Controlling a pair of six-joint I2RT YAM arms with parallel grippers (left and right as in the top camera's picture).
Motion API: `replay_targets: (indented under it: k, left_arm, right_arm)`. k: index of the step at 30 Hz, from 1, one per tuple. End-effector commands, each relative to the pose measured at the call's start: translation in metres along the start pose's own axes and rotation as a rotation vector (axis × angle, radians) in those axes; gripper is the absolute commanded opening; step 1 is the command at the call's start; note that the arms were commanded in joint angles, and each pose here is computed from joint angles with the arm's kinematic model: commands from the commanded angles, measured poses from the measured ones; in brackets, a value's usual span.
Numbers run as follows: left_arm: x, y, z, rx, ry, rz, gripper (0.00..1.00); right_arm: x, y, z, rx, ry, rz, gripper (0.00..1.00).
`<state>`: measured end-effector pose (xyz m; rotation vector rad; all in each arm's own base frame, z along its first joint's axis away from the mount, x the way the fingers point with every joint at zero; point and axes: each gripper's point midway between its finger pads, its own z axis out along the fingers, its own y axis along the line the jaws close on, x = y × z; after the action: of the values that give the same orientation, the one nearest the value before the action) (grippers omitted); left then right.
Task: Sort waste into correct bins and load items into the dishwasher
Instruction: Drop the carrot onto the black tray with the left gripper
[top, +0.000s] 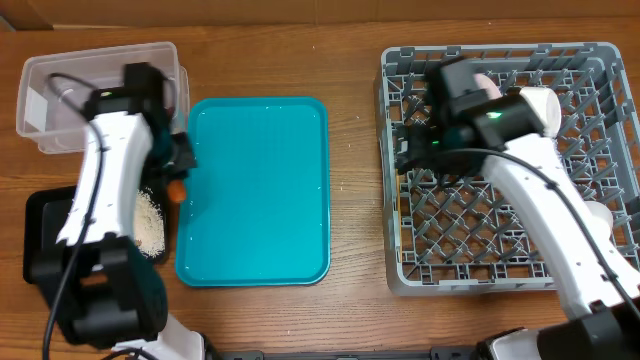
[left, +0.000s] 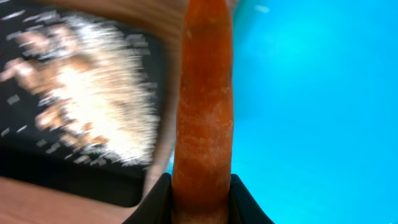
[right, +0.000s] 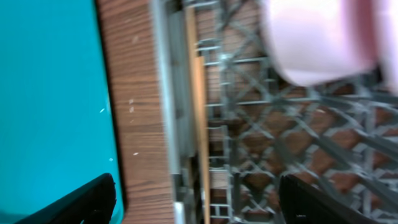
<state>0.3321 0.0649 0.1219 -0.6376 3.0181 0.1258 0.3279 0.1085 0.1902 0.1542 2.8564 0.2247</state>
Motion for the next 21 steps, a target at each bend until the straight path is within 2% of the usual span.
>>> replay_targets:
  k: [1, 9, 16, 18, 21]
  left_arm:
    - [-0.011, 0.058, -0.003, -0.035, -0.022, -0.245, 0.05]
    - [0.007, 0.167, 0.039, -0.054, 0.002, -0.729, 0.14]
    - [0.026, 0.182, 0.086, -0.061, 0.000, -0.803, 0.16]
    - [0.029, 0.181, 0.093, -0.059, -0.002, -0.804, 0.24]
    - [0.031, 0.179, 0.096, -0.056, 0.004, -0.803, 0.30]
  right_arm:
    - [-0.012, -0.029, -0.023, 0.035, -0.067, 0.049, 0.87]
    - [-0.013, -0.053, -0.026, 0.068, -0.059, 0.110, 0.87]
    - [-0.011, -0.054, -0.026, 0.070, -0.052, 0.110, 0.87]
    - [-0.011, -0.054, -0.025, 0.071, -0.051, 0.110, 0.87]
    - [-0.011, -0.054, -0.025, 0.071, -0.050, 0.110, 0.87]
